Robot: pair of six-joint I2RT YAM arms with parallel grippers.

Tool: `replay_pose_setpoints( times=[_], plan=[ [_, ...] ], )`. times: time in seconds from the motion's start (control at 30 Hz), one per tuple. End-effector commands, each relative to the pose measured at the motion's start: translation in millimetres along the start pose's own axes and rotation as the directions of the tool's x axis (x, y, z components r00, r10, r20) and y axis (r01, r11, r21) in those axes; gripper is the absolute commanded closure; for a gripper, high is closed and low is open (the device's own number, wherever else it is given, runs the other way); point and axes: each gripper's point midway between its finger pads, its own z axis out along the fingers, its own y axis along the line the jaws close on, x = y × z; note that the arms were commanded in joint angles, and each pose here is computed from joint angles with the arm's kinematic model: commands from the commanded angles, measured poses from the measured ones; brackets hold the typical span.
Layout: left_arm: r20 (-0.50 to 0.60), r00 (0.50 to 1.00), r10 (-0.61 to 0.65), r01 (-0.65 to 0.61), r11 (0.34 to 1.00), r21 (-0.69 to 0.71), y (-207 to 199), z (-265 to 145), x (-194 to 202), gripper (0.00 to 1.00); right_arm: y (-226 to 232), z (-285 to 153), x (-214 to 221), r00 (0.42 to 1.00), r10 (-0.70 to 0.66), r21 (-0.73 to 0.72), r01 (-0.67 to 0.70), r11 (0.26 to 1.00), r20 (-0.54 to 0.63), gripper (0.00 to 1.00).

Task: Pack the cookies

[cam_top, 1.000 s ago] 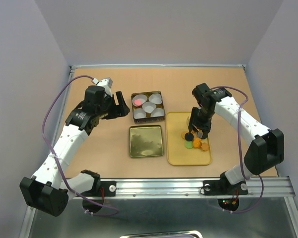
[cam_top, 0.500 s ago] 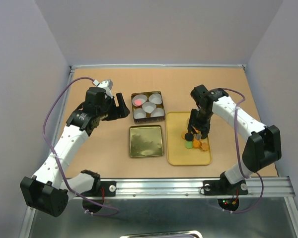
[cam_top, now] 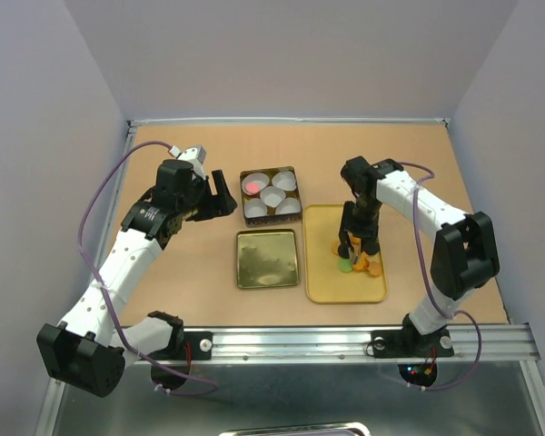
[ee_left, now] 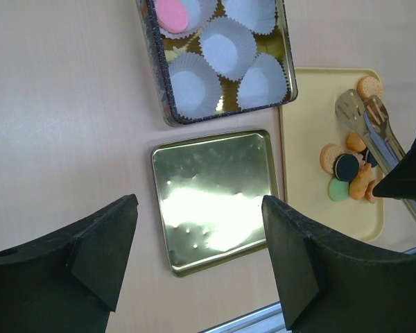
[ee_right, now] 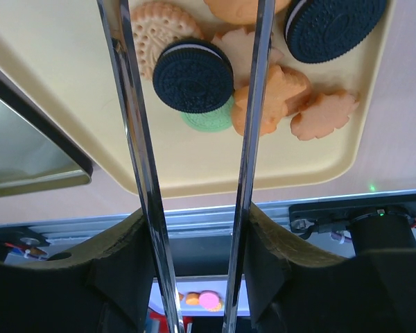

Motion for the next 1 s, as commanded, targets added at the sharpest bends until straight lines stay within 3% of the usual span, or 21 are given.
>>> replay_pose_setpoints(
  times=[0.0,0.67,0.97],
  plan=[
    [0.04,0.999,0.008,-0.008,1.0,0.001,0.7,-2.9,-6.6,0.17,15.1,-13.8,-21.5,0.997,-0.028,-0.036,0.031,0.999,0.078,0.48],
    [0.054,0.999,-0.005,0.006,1.0,-0.013,4.0,-4.6,-5.5,0.17,-1.3,-15.3,11.0,0.999,-0.048,-0.033,0.047,0.998,-0.011,0.48],
    [0.052,0.999,0.002,-0.002,1.0,-0.005,2.8,-6.2,-5.4,0.17,3.6,-9.6,-0.1,0.999,-0.046,-0.029,0.046,0.999,0.012,0.48]
  ],
)
